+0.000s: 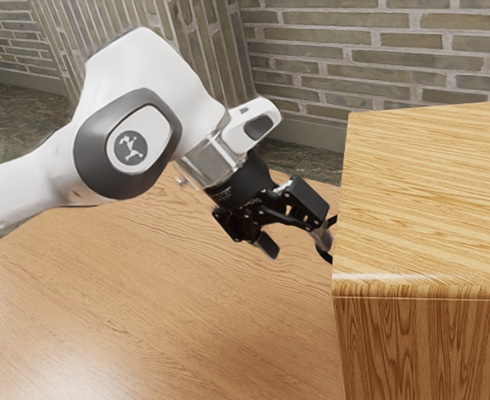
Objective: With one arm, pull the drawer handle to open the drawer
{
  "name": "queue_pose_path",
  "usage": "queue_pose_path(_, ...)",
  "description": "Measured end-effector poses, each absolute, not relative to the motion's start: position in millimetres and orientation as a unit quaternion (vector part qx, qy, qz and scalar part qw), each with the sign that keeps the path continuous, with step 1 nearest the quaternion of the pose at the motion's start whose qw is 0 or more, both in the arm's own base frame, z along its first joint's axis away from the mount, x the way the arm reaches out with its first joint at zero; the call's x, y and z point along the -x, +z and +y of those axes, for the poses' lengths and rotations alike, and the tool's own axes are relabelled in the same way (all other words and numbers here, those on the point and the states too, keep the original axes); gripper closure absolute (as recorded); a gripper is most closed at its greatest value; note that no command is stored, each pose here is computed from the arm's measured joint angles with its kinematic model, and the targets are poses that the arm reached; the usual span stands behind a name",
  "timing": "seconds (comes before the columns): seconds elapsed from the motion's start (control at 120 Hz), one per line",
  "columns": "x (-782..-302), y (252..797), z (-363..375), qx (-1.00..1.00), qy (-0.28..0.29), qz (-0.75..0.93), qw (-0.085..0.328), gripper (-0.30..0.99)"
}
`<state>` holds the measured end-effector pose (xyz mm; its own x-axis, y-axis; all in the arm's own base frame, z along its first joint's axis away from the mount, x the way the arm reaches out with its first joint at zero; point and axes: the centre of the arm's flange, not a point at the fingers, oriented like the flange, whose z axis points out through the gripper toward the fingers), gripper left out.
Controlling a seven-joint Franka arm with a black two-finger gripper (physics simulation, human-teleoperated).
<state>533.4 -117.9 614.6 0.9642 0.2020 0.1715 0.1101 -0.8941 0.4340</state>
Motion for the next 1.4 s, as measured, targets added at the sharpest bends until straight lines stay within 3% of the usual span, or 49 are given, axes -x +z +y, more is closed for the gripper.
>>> queue_pose_path(1.4, -496.9, 598.4, -11.8, -0.956, 0.104, 0.174, 0.211, 0.00)
